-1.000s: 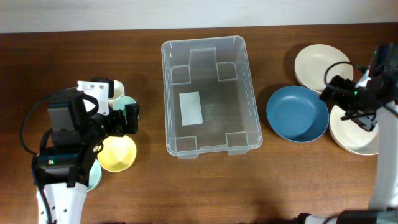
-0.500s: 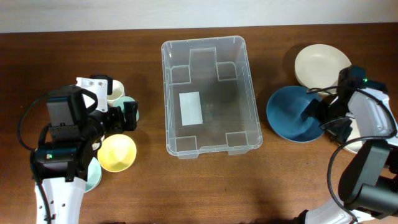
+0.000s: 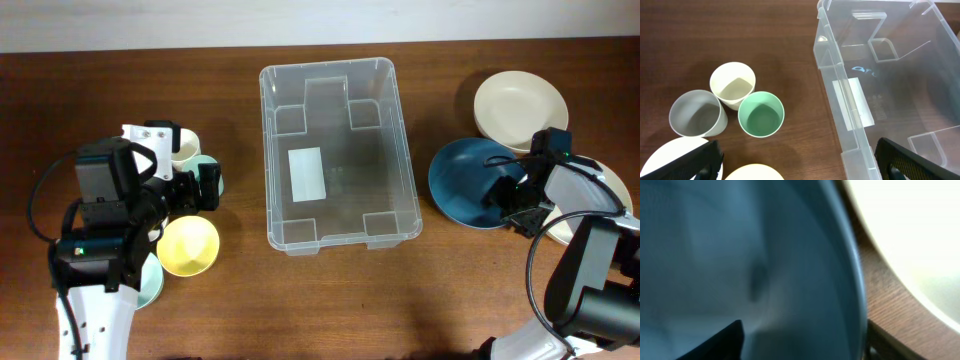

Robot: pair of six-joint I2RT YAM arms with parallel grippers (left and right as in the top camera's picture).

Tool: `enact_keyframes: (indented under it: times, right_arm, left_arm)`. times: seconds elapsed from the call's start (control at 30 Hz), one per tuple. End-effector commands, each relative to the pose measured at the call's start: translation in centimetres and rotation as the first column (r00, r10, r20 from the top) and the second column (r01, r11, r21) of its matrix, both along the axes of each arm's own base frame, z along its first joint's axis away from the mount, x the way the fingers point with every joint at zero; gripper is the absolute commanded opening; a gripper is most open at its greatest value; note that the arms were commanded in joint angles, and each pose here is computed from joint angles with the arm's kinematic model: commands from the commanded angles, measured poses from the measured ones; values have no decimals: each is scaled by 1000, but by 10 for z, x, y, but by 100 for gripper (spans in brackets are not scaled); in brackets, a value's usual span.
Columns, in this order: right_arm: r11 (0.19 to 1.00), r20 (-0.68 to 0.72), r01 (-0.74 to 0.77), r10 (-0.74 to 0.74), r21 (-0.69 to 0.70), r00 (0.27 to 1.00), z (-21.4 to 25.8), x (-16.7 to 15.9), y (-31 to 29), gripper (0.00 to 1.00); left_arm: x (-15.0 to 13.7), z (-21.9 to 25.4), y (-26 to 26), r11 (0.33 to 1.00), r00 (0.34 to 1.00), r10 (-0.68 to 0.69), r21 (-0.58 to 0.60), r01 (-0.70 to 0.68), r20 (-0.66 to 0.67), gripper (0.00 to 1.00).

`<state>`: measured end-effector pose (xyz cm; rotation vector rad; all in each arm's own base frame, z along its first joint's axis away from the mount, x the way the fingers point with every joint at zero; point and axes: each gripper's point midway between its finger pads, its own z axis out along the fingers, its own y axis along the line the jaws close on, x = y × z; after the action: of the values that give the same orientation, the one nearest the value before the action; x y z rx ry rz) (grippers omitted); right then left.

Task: Pack container
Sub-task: 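Move the right gripper to the blue plate and grasp its rim, then lift the blue plate with the right gripper and lower it into the bin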

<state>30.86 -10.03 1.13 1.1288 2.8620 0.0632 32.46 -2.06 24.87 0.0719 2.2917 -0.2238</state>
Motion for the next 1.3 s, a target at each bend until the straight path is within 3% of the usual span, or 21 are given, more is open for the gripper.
enact_keyframes:
  times: [0.0,0.27,0.77,1.13,1.27]
  right_arm:
    - [1000,-11,16,-16,-12,1000,-2,-3,-4,58]
    - [1000,-11,16,-16,-12,1000,-2,-3,-4,26]
    - [999,-35,37,-37,-3,999,-17,-3,-4,26]
    - [999,16,38,-39,39,999,-16,8,2,4]
    - [998,31,36,-38,48,999,-15,12,4,4]
  left_arm:
    - [3,11,4,1000,999,18,10,-18,27,99]
    - [3,11,4,1000,999,18,9,-18,28,99]
    - [3,11,4,1000,999,18,10,-18,28,100]
    - [3,11,4,1000,999,18,9,-18,28,99]
    - [3,11,4,1000,999,18,9,-18,28,99]
